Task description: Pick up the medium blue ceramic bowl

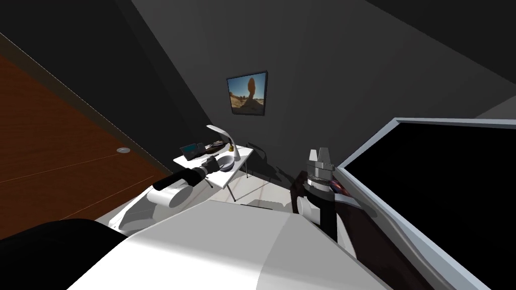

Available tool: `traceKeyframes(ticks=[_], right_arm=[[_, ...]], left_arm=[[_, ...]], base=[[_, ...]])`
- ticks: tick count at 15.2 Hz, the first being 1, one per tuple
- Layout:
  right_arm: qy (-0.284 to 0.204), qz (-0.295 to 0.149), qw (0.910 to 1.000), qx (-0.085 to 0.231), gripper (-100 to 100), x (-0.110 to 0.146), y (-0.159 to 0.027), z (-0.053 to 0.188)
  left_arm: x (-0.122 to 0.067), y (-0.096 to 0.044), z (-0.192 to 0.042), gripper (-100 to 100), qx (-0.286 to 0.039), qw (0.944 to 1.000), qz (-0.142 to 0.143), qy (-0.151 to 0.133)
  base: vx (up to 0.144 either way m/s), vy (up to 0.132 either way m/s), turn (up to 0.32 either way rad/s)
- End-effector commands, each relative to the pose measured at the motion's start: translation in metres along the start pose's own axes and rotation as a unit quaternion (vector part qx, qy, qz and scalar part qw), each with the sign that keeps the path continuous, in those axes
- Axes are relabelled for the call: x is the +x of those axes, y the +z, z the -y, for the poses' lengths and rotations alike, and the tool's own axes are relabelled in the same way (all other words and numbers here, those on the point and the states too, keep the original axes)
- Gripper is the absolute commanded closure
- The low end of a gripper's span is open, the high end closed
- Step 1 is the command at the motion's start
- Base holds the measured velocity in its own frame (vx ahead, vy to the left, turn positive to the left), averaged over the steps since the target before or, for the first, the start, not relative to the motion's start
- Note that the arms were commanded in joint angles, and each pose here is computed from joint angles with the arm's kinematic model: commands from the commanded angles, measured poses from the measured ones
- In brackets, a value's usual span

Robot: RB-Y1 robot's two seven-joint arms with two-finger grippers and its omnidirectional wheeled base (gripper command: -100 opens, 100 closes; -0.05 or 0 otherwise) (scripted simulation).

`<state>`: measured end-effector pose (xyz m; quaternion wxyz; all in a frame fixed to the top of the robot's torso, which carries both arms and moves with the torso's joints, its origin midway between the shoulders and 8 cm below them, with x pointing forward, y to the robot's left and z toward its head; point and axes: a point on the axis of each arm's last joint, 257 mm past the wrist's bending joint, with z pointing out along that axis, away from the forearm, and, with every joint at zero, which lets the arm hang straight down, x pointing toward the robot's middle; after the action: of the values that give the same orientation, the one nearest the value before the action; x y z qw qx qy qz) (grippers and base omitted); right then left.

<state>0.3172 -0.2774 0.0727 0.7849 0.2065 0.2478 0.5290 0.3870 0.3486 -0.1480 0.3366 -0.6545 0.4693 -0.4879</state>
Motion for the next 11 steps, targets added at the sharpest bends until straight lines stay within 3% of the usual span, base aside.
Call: traceKeyframes(ticks=[1,11], right_arm=[[0.000,0.000,1.0000,0.000,0,0.000,0.000,0.000],[0.000,0.000,1.0000,0.000,0,0.000,0.000,0.000]], left_arm=[[-0.005,0.000,-0.008,-100,-0.017,0.9998,0.008,-0.002],[-0.027,-0.012,-0.038,-100,-0.105,0.9929,0.045,-0.032]], base=[[0.028,-0.015,0.002],[0.054,-0.030,0.025]])
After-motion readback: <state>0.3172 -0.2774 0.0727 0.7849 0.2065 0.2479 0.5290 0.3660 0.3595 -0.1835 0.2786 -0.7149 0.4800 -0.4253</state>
